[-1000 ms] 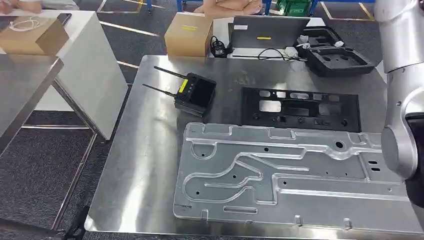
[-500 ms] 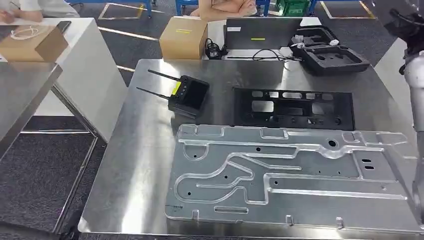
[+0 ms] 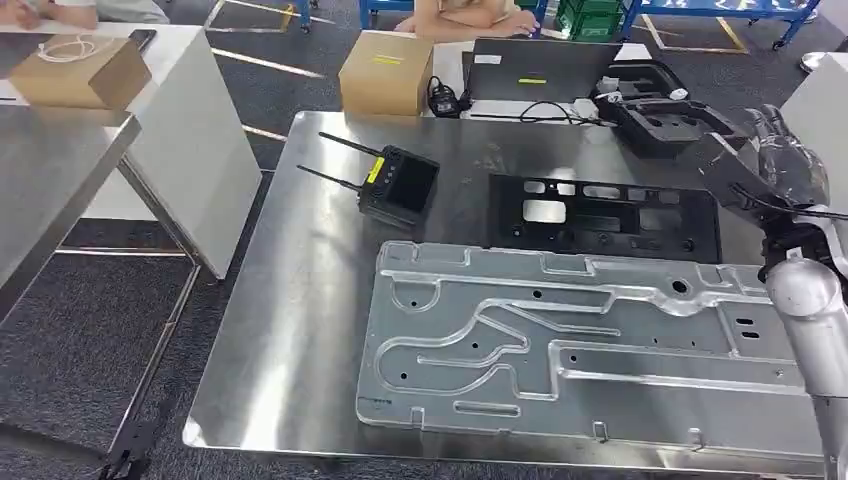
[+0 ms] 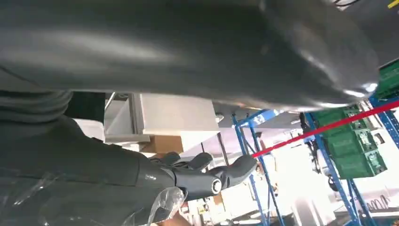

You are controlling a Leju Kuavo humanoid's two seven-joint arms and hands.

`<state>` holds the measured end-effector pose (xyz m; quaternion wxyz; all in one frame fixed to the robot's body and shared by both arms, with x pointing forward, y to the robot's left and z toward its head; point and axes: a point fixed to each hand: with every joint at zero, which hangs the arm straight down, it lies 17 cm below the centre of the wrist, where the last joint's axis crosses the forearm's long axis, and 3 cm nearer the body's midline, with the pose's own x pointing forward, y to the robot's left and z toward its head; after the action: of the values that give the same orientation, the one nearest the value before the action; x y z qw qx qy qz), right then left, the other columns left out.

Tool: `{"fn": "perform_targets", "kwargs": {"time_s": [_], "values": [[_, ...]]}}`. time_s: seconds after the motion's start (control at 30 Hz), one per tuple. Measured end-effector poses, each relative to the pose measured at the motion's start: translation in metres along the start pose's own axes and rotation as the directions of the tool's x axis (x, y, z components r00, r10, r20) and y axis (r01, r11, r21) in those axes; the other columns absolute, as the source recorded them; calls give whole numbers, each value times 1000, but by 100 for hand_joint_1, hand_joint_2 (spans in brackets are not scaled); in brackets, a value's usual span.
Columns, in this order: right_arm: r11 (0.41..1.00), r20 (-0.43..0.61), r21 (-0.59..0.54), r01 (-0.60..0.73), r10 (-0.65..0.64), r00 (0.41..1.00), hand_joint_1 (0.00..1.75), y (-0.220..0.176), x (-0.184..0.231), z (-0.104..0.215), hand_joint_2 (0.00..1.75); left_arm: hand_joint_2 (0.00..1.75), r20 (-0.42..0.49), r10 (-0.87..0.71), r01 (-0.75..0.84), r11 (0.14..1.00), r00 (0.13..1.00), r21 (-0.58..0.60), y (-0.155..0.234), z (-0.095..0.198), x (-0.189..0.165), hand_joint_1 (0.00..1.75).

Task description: Take the parts from the cabinet and place them on the table.

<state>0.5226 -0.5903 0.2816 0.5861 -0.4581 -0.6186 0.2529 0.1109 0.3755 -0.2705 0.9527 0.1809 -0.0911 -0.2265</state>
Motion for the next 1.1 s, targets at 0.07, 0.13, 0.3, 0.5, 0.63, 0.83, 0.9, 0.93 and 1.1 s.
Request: {"fn": "perform_targets", "kwargs": {"time_s": [0.07, 0.13, 0.3, 0.5, 0.63, 0.83, 0.9, 0.93, 1.1], "values": [[1000, -8, -1, -1, 1, 1000, 0, 1, -5, 5, 0, 0, -2, 7, -7, 1000, 1000, -1, -1, 0, -1, 0], [1000, -13, 2, -3, 3, 1000, 0, 3, -9, 10, 0, 0, -4, 15, -15, 1000, 1000, -1, 0, 0, -1, 0], [999, 0, -36, 2, -2, 1000, 0, -14, -4, 10, 0, 0, -5, 27, -27, 1000, 1000, 0, 0, 0, 0, 0], [999, 2, -49, 8, -7, 1000, 0, -20, -4, 12, 0, 0, -7, 31, -31, 1000, 999, -1, 0, 0, -1, 0], [998, -6, -56, 10, -10, 1000, 0, -22, -8, 15, 0, 0, -7, 32, -32, 999, 999, -2, -1, 0, -1, 0], [998, -7, -68, 16, -16, 1000, 0, -29, -10, 18, 0, 0, -2, 36, -36, 999, 999, 8, 3, 0, 5, 0], [998, -13, -65, 16, -17, 1000, 0, -27, -14, 21, 0, 0, -3, 37, -37, 999, 999, 9, 3, 0, 5, 0], [998, -21, -61, 13, -14, 1000, 0, -25, -18, 24, 0, 0, -6, 38, -38, 999, 999, 7, 2, 0, 4, 0], [999, -42, -43, 25, -26, 999, 0, -11, -33, 36, 0, 0, -14, 48, -48, 999, 999, 7, 1, 0, 4, 0]]}}
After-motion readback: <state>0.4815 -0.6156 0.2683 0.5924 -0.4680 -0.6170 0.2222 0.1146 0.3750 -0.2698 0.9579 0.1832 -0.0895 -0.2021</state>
